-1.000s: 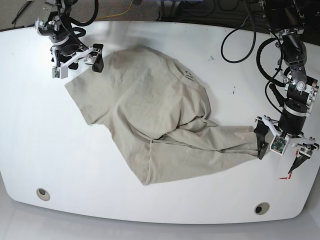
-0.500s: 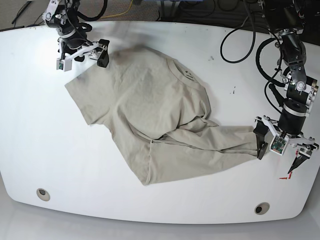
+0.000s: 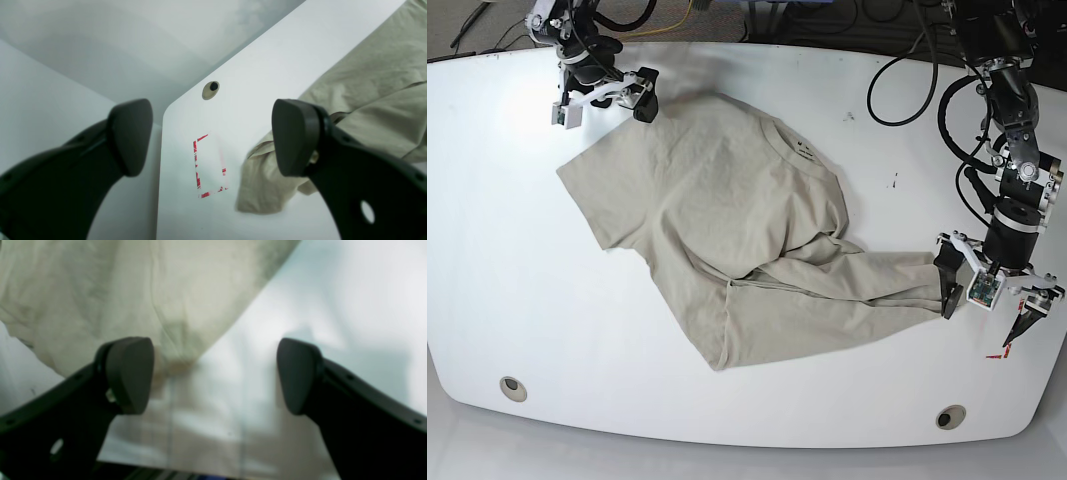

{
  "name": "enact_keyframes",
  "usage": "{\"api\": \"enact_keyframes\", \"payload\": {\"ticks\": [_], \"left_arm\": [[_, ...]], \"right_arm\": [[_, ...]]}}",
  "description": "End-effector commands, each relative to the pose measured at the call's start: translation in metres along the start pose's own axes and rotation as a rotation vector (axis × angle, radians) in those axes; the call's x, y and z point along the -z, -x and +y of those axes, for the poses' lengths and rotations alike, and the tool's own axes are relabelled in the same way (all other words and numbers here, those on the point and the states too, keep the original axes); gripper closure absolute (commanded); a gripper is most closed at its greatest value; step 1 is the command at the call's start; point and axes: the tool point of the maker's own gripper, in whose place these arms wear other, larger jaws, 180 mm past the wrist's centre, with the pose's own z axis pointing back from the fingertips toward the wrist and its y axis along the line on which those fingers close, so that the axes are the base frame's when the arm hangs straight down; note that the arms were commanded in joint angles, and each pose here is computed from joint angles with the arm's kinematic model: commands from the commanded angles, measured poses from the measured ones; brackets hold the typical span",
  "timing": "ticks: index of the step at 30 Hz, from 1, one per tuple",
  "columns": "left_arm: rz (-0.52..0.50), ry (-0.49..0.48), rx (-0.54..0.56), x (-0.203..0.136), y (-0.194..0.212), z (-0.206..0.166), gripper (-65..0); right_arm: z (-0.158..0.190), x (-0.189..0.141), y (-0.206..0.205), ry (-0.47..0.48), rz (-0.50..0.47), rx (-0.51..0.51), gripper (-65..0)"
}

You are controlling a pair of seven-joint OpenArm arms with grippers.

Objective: Layout the t-shirt on the table in an organized manner, then fold the t-shirt properly
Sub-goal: 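Move the right gripper to the shirt collar edge and grasp it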

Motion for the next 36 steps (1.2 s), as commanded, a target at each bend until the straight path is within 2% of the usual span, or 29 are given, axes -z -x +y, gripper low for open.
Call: {"api": "enact_keyframes", "payload": {"ticks": [1,22,36], "left_arm": [[-0.051,-0.036,0.010,-0.001,-0.015,0.013,-53.1],[-0.048,-0.034,0.010,-0.001,-0.014,0.013,-53.1],[-0.048,-0.034,0.010,-0.001,-0.014,0.013,-53.1]], "right_arm": [[0.000,0.002,0.001,-0.007,0.004,0.008,-55.3],[0.005,0.035,0.015,-0.060,0.124,0.055,-55.3],[0.025,0.045,0.014,-0.117,0.153,-0.002,-55.2]]}}
